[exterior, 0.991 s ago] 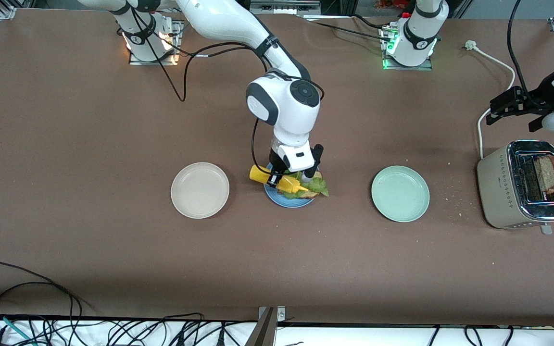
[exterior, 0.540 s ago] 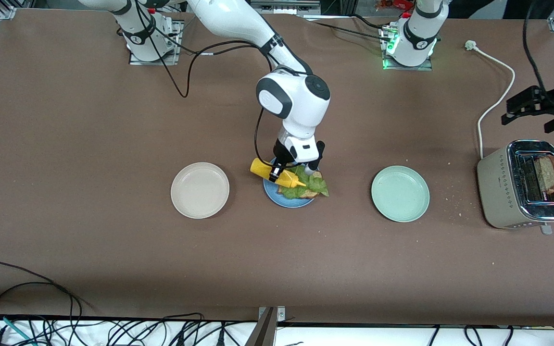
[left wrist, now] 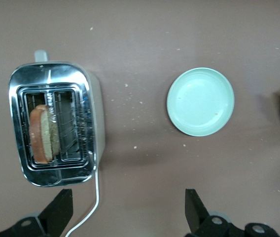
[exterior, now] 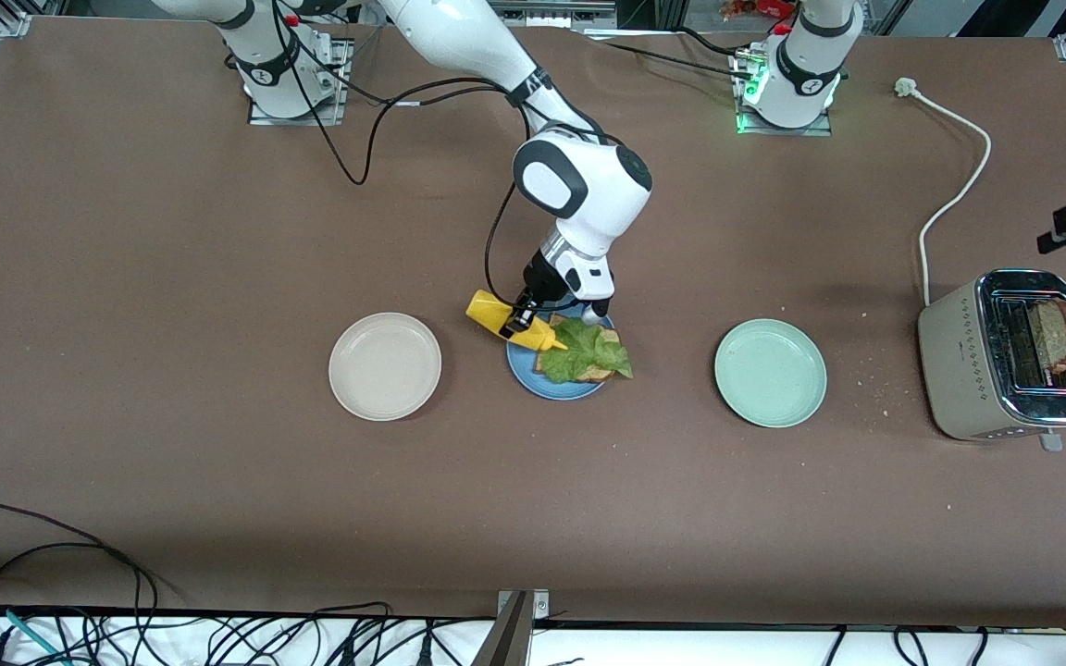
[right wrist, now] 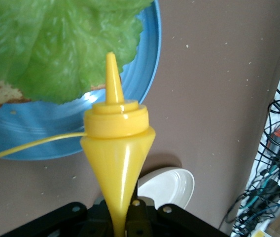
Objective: Make sandwich in blue plate with both arms
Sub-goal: 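Tilt the mustard bottle nozzle down over the lettuce with the right gripper, then carry the mustard back while the left gripper grasps toaster bread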
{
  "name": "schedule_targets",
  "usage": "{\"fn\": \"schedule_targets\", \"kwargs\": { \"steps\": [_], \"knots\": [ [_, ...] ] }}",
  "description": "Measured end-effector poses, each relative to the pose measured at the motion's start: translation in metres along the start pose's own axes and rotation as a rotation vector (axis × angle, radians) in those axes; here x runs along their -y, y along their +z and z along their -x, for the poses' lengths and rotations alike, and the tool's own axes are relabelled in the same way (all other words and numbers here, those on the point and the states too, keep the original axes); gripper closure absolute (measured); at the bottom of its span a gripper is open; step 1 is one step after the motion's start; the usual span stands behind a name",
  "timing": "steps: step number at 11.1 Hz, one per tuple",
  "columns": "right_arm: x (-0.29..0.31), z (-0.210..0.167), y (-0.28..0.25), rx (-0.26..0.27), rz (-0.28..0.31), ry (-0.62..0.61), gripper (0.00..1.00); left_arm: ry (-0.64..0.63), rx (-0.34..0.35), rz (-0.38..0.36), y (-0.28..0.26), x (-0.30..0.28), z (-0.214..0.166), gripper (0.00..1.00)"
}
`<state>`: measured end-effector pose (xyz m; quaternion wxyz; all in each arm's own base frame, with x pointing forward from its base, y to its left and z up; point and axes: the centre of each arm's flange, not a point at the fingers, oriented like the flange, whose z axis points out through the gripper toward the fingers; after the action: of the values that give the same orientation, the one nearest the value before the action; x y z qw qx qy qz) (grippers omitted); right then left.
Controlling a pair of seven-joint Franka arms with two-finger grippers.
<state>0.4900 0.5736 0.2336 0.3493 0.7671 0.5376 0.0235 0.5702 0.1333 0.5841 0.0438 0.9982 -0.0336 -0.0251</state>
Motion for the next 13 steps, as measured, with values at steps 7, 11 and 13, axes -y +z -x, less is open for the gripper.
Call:
{"fn": "schedule_targets", "kwargs": {
  "steps": [7, 11, 13],
  "knots": [
    [0.010, -0.001, -0.004, 0.026, 0.031, -0.013, 0.97, -0.008, 0.008, -0.144, 0.097, 0.115, -0.038, 0.00],
    [-0.046, 0.024, -0.046, -0.022, -0.036, 0.083, 0.97, 0.013, 0.067, -0.107, 0.154, 0.144, -0.044, 0.03],
    [-0.106, 0.060, -0.071, -0.062, -0.151, 0.135, 0.97, 0.013, 0.093, -0.092, 0.173, 0.148, -0.046, 0.26]
  ]
}}
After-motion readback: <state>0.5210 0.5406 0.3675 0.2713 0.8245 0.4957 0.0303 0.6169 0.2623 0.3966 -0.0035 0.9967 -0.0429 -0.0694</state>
